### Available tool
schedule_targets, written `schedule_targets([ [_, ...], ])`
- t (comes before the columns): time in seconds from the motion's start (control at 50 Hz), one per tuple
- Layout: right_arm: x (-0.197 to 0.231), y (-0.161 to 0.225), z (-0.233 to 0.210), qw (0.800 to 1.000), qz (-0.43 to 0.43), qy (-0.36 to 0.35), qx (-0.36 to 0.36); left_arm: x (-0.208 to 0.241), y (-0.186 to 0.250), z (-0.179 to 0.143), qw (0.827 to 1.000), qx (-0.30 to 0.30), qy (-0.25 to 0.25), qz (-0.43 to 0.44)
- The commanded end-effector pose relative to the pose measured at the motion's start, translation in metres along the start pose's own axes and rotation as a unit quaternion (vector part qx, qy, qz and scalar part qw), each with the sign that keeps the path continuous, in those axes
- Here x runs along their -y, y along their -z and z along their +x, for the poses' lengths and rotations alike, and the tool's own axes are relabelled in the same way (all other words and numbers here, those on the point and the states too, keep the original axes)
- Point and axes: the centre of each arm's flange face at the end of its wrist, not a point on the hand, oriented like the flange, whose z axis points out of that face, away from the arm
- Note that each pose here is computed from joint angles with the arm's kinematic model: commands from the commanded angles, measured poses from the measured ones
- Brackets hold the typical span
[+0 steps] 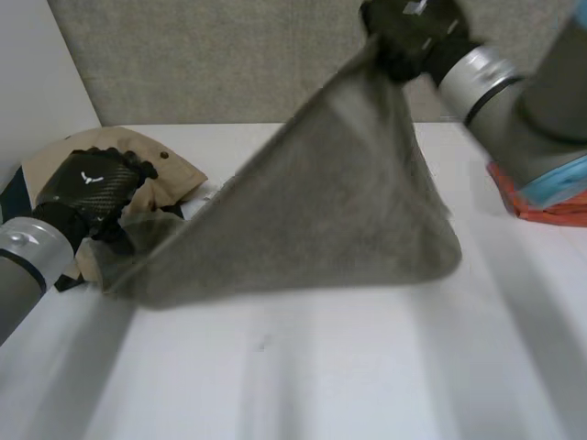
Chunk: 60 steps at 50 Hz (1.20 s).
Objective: Fold the laundry.
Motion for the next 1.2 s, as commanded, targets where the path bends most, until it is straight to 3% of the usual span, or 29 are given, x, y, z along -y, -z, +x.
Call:
schedule_targets([
  [0.02, 0.059, 0.033, 0.042, 0.999, 0.019, 0.016, -0.037, -0.016, -0.016, 0.003, 0.999, -0.022, 0.009, -0.023],
  [0.2, 0.083, 0.068, 0.057, 0.999, 0.022, 0.006, -0.030, -0.040, -0.036, 0.019, 0.994, -0.100, 0.002, -0.049],
  [0.32, 0.083, 0.081, 0.074, 0.998, 0.019, -0.002, -0.059, -0.053, -0.047, 0.043, 0.984, -0.152, -0.048, -0.081],
  [0.46, 0.074, 0.086, 0.100, 0.995, 0.009, -0.005, -0.099, -0.056, -0.068, 0.038, 0.987, -0.096, -0.056, -0.113],
  [0.6, 0.051, 0.100, 0.145, 0.986, -0.030, 0.019, -0.161, -0.028, -0.066, 0.031, 0.993, -0.053, -0.046, -0.095],
  [0.68, 0.048, 0.108, 0.155, 0.984, -0.050, 0.029, -0.168, 0.010, -0.051, 0.032, 0.996, -0.072, -0.026, -0.036],
  [0.76, 0.048, 0.121, 0.173, 0.977, -0.076, 0.055, -0.193, 0.075, -0.018, 0.018, 0.997, -0.054, 0.008, 0.049],
  [0.86, 0.064, 0.137, 0.201, 0.964, -0.078, 0.090, -0.236, 0.168, 0.044, -0.021, 0.980, 0.012, 0.051, 0.194],
  [0.94, 0.070, 0.142, 0.212, 0.961, -0.076, 0.092, -0.248, 0.193, 0.054, -0.031, 0.971, 0.025, 0.069, 0.228],
  [1.0, 0.066, 0.143, 0.214, 0.962, -0.084, 0.086, -0.244, 0.196, 0.049, -0.030, 0.973, 0.021, 0.065, 0.221],
  [1.2, -0.020, 0.117, 0.191, 0.965, -0.181, 0.035, -0.189, 0.140, -0.044, -0.006, 0.996, 0.001, 0.007, 0.094],
])
